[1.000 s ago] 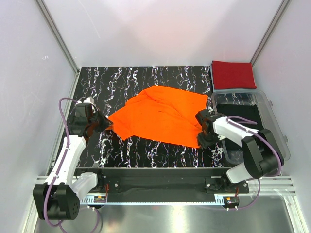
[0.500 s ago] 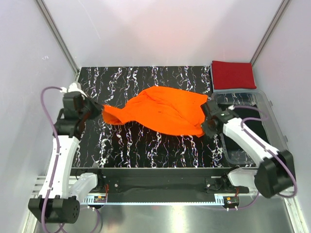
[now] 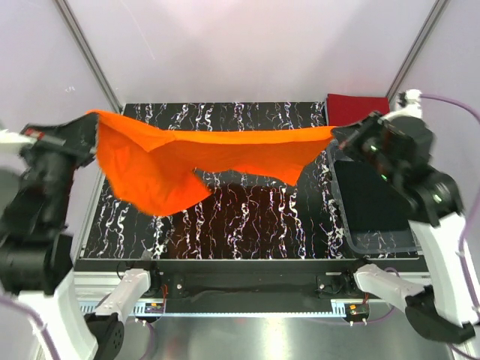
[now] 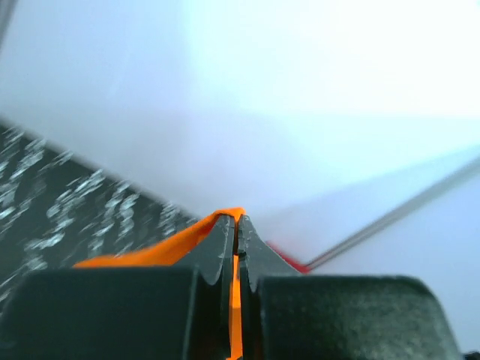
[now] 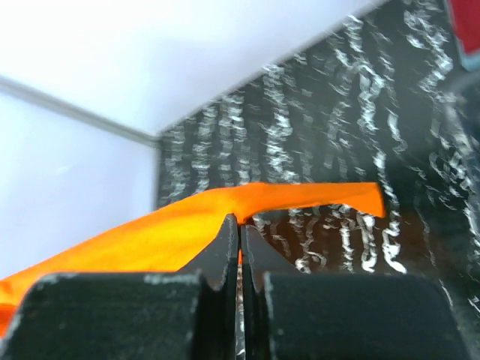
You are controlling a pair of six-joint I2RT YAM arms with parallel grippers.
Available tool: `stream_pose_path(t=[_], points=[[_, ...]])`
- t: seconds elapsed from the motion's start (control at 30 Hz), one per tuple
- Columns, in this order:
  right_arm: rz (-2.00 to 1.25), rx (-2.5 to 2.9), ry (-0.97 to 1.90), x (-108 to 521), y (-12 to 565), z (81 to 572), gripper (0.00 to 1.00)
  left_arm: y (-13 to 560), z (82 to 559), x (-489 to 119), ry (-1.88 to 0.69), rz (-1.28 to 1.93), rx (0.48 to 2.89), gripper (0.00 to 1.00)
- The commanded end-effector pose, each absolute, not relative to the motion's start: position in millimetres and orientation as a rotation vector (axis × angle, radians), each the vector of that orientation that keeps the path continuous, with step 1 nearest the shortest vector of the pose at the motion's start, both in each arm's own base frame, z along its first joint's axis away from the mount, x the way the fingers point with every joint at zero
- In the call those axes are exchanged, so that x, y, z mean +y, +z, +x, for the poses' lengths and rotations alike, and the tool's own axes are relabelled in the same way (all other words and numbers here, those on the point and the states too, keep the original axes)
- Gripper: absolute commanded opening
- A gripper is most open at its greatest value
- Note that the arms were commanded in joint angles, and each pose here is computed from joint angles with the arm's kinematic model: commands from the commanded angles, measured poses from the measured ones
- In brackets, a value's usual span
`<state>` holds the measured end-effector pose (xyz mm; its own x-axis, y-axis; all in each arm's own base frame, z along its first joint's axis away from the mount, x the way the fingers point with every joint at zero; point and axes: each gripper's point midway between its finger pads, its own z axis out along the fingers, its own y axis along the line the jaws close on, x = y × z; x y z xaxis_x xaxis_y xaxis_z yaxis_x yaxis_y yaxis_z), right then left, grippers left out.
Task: Fold and stack the t-shirts
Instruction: Flatten the tshirt out
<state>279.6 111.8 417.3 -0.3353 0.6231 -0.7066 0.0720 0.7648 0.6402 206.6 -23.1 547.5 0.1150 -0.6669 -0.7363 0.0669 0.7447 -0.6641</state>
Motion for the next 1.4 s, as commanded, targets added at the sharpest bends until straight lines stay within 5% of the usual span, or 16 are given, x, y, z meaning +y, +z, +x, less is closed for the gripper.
stream_pose_path(t=[0.0,0.27,0.4,0.63,0.9,0.93,1.2,1.37], points=[[0.383,1.761,0.740,107.7,461.7,224.6,0.00,581.5,153.6,-47.1,-0.761,-0.474,1.287,0.00],[0.351,1.663,0.874,101.4,488.4,177.8,0.00,576.8,120.4,-43.9,-0.748,-0.488,1.281,0.00],[0.365,1.695,0.785,108.1,482.0,218.8,0.00,550.0,172.3,-37.8,-0.660,-0.519,1.400,0.00],[0.279,1.868,0.607,167.1,433.3,368.7,0.00,475.0,322.1,-27.8,-0.456,-0.508,1.702,0.00],[0.289,1.922,0.473,165.2,399.9,501.7,0.00,470.8,424.2,4.6,-0.384,-0.682,1.692,0.00],[0.292,1.860,0.512,161.4,430.0,503.9,0.00,481.3,432.9,5.6,-0.398,-0.686,1.651,0.00],[0.256,1.740,0.532,137.5,493.5,477.5,0.00,558.9,412.8,8.4,-0.410,-0.582,1.447,0.00],[0.238,1.869,0.517,136.9,448.6,455.6,0.00,523.4,380.3,-4.4,-0.453,-0.557,1.518,0.00]])
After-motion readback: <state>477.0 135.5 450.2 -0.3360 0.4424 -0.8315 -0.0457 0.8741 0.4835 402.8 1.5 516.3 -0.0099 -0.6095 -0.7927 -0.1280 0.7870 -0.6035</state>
